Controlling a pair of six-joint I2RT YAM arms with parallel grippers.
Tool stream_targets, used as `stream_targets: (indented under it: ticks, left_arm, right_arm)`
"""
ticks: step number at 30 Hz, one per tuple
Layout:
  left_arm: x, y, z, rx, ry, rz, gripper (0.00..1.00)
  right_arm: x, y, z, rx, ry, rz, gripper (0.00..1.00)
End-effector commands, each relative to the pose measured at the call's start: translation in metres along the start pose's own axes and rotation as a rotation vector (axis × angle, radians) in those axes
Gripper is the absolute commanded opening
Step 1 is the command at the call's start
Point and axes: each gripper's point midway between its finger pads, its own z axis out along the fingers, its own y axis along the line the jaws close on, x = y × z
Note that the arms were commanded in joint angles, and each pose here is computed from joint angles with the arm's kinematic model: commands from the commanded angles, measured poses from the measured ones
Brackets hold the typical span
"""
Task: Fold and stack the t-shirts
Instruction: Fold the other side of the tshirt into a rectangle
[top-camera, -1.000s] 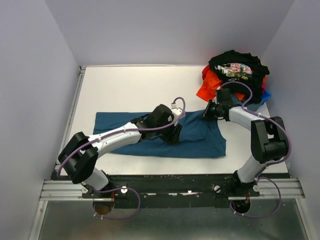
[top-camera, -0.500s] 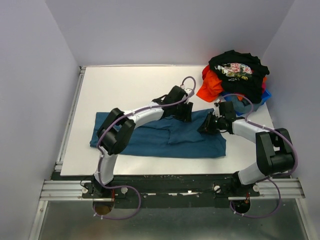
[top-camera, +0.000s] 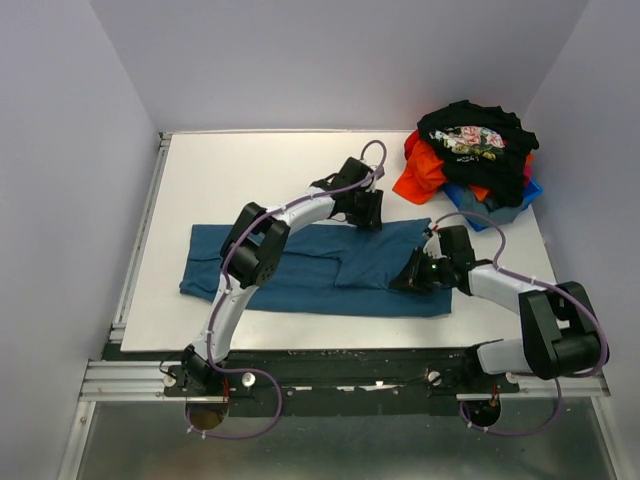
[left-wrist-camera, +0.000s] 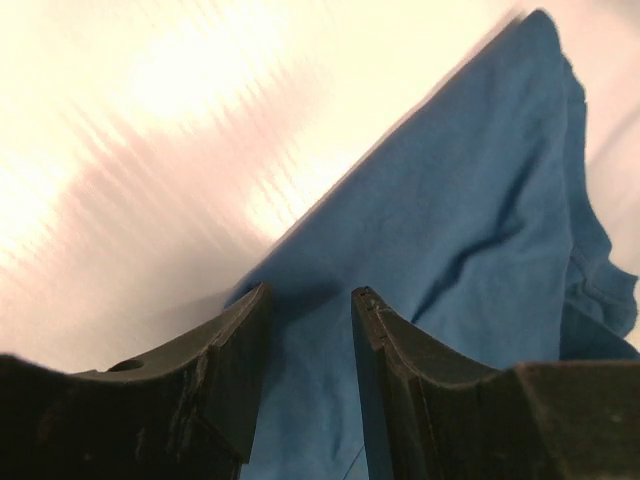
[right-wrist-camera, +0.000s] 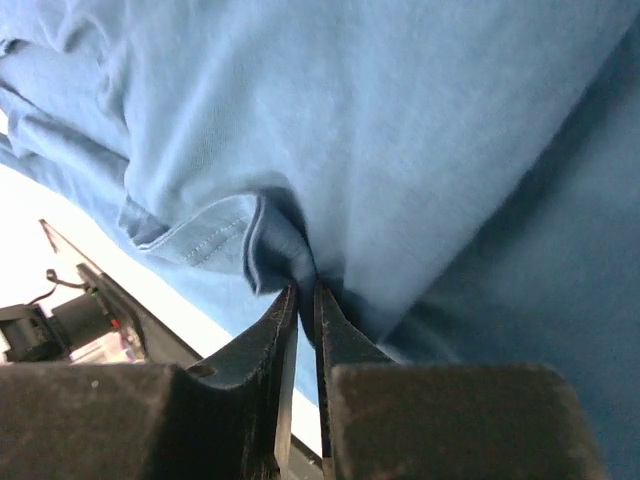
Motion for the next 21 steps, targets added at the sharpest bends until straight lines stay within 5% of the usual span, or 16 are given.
stream_targets:
  ticks: [1,4,7,10,14,21]
  left_arm:
    - [-0.003,0.005,0.011,0.030,0.029,-0.027,0.53]
    - [-0.004,0.006,0.018,0.036,0.035,-0.029,0.53]
    - [-0.004,0.004,0.020,0.049,0.034,-0.024,0.53]
    - [-0.007,0.000,0.019,0.068,0.028,-0.017,0.53]
    - [-0.009,-0.006,0.017,0.093,0.027,-0.008,0.53]
    - [-0.009,-0.012,0.014,0.105,0.023,0.005,0.53]
  right_arm:
    - [0.022,0.009,-0.008,-0.058,0.035,0.019,0.12]
    - [0.029,0.011,-0.019,-0.052,0.022,0.018,0.03]
    - [0.022,0.014,-0.032,-0.019,-0.033,-0.004,0.05]
    - [0.009,0.017,-0.045,0.024,-0.092,-0.034,0.15]
    - [-0.001,0.017,-0.053,0.067,-0.134,-0.052,0.57]
    - [-0.027,0.022,-0.044,0.078,-0.163,-0.080,0.63]
